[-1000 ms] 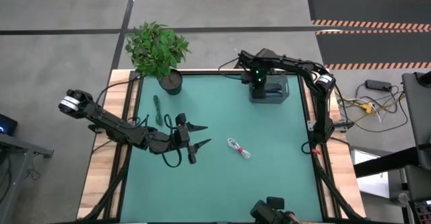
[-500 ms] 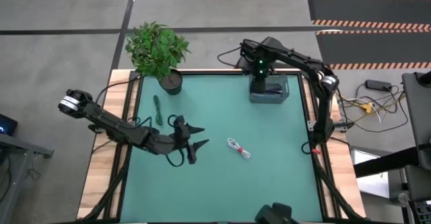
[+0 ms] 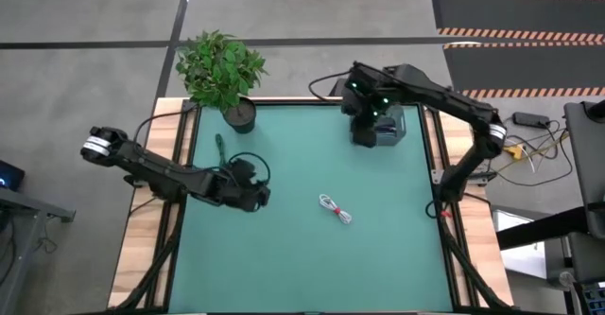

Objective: Pick and place USB-C Cables
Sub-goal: Put the green charger cable into the bin

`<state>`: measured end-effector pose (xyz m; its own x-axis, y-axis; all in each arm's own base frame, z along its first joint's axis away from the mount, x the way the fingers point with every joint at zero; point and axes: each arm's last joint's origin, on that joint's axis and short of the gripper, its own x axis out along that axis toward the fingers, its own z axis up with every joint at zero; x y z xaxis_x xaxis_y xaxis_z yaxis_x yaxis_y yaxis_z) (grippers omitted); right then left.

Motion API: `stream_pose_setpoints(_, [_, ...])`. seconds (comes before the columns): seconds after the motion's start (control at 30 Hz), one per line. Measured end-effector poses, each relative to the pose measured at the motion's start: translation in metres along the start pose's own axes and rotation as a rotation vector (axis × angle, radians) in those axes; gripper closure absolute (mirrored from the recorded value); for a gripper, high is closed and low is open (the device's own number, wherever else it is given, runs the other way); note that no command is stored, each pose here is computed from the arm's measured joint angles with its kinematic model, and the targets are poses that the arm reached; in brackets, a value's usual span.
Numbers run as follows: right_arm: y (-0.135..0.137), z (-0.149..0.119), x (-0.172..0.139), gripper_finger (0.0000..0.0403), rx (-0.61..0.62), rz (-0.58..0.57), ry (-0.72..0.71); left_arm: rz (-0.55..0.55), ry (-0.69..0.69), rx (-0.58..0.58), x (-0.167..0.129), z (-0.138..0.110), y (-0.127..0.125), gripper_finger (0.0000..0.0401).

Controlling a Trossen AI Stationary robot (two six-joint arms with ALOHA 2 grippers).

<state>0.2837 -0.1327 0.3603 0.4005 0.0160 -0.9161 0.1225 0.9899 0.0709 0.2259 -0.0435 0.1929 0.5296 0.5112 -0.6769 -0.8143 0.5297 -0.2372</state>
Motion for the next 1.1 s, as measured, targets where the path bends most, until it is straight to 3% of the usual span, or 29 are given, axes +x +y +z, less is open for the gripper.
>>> stream_pose_setpoints(0.27, [0.061, 0.007, -0.035, 0.0312, -0.147, 0.028, -0.23, 0.341, 0.101, -0.087, 0.018, 0.011, 0.041, 0.0193])
stream_pose_setpoints(0.63, [0.122, 0.01, -0.04, 0.0312, -0.329, 0.119, -0.315, 0.61, 0.172, -0.101, 0.039, 0.022, 0.073, 0.0193])
stream_pose_setpoints(0.83, [0.135, 0.009, -0.038, 0.0312, -0.362, 0.144, -0.308, 0.667, 0.203, -0.126, 0.05, 0.014, 0.089, 0.0193])
stream_pose_setpoints(1.1, [0.141, 0.009, -0.038, 0.0312, -0.361, 0.155, -0.306, 0.623, 0.179, -0.166, 0.059, 0.001, 0.098, 0.0193])
